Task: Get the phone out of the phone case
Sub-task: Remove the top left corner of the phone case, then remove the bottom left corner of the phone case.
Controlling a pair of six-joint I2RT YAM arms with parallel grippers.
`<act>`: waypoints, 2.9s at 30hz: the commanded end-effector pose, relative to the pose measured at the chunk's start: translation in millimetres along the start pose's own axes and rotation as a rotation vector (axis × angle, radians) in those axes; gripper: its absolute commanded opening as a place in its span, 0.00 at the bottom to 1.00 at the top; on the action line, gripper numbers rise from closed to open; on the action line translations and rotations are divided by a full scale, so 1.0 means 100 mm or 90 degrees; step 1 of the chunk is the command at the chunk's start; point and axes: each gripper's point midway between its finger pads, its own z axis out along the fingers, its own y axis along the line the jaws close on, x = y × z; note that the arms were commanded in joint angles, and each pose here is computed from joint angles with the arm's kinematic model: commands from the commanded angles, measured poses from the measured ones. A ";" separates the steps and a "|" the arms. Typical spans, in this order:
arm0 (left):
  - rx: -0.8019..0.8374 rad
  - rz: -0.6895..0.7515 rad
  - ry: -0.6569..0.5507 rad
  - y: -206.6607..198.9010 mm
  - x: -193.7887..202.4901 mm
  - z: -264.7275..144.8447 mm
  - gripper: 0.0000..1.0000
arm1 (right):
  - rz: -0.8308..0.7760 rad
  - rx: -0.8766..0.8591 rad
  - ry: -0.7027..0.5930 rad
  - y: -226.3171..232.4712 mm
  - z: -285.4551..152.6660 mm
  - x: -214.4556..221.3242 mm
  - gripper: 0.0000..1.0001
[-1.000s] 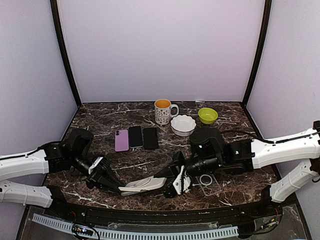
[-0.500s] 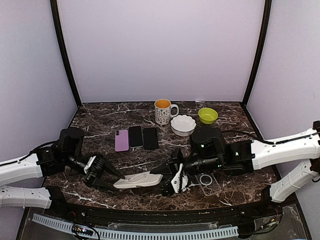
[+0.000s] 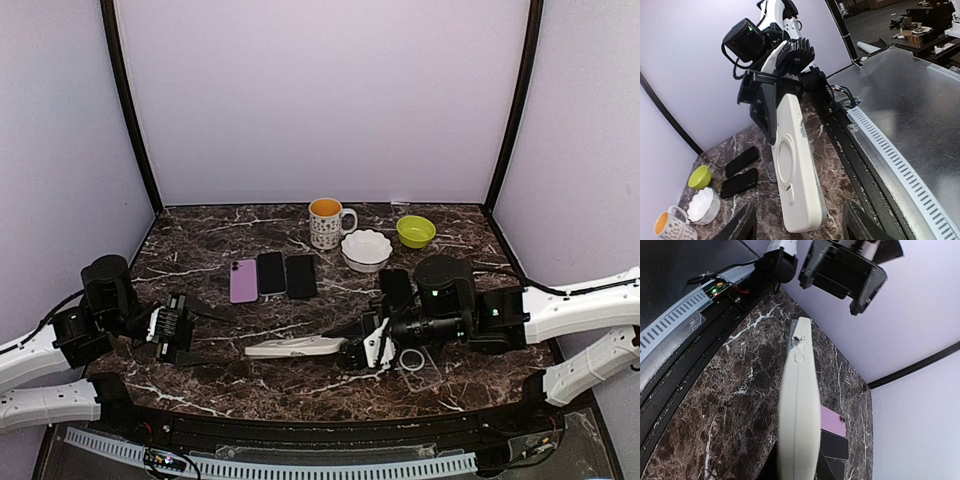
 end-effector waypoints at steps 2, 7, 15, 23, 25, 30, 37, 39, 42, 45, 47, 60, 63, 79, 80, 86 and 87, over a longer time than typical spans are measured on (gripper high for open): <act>-0.096 0.062 -0.041 0.19 -0.19 -0.11 0.61 | 0.091 0.140 -0.114 -0.66 -0.28 -0.34 0.00; -0.139 0.086 -0.063 0.28 -0.28 -0.18 0.59 | 0.165 0.140 -0.184 -0.88 -0.42 -0.52 0.00; -0.199 0.096 -0.086 0.43 -0.33 -0.26 0.55 | 0.222 0.091 -0.315 -1.00 -0.59 -0.94 0.00; -0.074 0.079 -0.115 0.15 -0.35 -0.15 0.53 | 0.251 0.023 -0.379 -0.98 -0.49 -1.12 0.00; -0.054 0.070 -0.118 0.13 -0.35 -0.13 0.52 | 0.253 0.019 -0.383 -0.99 -0.45 -1.13 0.00; -0.033 0.055 -0.136 0.08 -0.40 -0.13 0.50 | 0.255 0.017 -0.384 -1.00 -0.35 -1.12 0.00; -0.026 0.048 -0.134 0.08 -0.39 -0.12 0.44 | 0.262 0.014 -0.381 -1.00 -0.26 -1.09 0.00; -0.022 0.046 -0.134 0.08 -0.39 -0.12 0.41 | 0.261 0.012 -0.381 -1.00 -0.24 -1.09 0.00; -0.019 0.046 -0.135 0.07 -0.39 -0.12 0.36 | 0.264 0.010 -0.377 -0.99 -0.22 -1.07 0.00; -0.019 0.046 -0.135 0.07 -0.40 -0.12 0.35 | 0.264 0.007 -0.372 -0.97 -0.21 -1.06 0.00; -0.021 0.046 -0.135 0.08 -0.39 -0.12 0.35 | 0.265 0.004 -0.370 -0.96 -0.19 -1.05 0.00; -0.036 0.051 -0.125 0.11 -0.38 -0.12 0.39 | 0.271 -0.006 -0.347 -0.88 -0.11 -0.97 0.00; -0.032 0.053 -0.127 0.10 -0.39 -0.13 0.39 | 0.270 -0.007 -0.338 -0.86 -0.09 -0.94 0.00; -0.011 0.041 -0.130 0.07 -0.40 -0.11 0.29 | 0.258 -0.015 -0.324 -0.81 -0.04 -0.90 0.00; -0.009 0.040 -0.129 0.06 -0.39 -0.11 0.28 | 0.256 -0.016 -0.324 -0.81 -0.05 -0.90 0.00; 0.019 0.029 -0.133 0.00 -0.38 -0.10 0.24 | 0.245 -0.038 -0.325 -0.76 -0.04 -0.92 0.00; 0.027 0.022 -0.132 -0.01 -0.37 -0.09 0.24 | 0.238 -0.046 -0.324 -0.74 -0.04 -0.92 0.00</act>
